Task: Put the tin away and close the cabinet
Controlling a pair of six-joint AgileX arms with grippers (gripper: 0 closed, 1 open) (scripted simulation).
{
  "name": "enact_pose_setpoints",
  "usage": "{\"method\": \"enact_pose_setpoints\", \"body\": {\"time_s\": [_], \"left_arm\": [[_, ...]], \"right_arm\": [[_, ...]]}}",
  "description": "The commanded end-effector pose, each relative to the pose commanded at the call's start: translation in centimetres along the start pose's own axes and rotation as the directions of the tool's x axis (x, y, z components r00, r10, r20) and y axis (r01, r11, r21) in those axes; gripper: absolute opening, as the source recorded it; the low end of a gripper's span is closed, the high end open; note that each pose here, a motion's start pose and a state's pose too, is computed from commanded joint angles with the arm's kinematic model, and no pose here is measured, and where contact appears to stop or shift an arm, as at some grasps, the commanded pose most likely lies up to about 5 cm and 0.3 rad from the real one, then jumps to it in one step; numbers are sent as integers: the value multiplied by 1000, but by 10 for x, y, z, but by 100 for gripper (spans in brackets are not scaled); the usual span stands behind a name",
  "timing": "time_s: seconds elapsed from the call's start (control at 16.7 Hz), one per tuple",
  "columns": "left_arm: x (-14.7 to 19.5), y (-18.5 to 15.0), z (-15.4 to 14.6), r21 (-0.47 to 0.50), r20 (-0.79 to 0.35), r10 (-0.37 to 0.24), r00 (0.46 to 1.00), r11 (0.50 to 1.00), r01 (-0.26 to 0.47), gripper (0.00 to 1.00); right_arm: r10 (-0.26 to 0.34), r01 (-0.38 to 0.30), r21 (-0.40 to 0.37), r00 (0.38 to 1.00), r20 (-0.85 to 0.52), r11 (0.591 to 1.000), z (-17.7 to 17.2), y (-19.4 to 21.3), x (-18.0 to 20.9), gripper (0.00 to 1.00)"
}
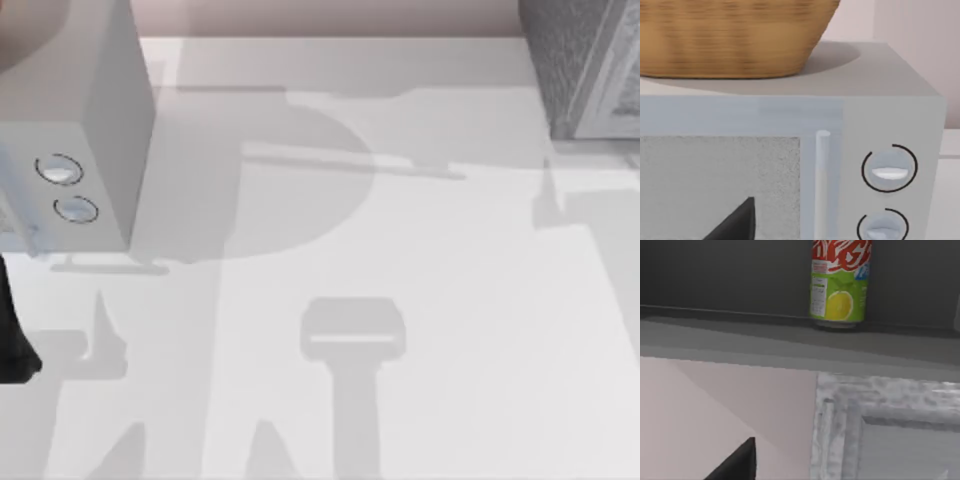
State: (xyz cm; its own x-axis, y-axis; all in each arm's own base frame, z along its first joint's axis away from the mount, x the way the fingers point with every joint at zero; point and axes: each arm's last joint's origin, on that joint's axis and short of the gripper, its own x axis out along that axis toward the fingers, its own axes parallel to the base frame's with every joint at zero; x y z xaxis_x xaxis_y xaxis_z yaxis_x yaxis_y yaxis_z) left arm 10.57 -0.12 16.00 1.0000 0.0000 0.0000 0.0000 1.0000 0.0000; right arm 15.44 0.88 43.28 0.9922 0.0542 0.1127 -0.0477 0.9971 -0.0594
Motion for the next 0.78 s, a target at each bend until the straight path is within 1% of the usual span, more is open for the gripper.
{"method": "enact_pose_setpoints", "body": {"time_s": [0.24, 0.42, 0.6, 0.78], "left_arm": [[0, 0, 0, 0, 0, 0, 1000, 1000, 0, 100], [0, 0, 0, 0, 0, 0, 1000, 1000, 0, 100], [0, 0, 0, 0, 0, 0, 1000, 1000, 0, 100], [0, 0, 0, 0, 0, 0, 1000, 1000, 0, 100]], "right_arm": [[-10, 10, 12, 998, -67, 1000, -114, 3, -48, 100], [-23, 25, 26, 996, -90, 999, -185, 6, -68, 100], [-36, 41, 41, 994, -104, 998, -235, 8, -77, 100], [-46, 52, 52, 992, -114, 997, -262, 8, -79, 100]]}}
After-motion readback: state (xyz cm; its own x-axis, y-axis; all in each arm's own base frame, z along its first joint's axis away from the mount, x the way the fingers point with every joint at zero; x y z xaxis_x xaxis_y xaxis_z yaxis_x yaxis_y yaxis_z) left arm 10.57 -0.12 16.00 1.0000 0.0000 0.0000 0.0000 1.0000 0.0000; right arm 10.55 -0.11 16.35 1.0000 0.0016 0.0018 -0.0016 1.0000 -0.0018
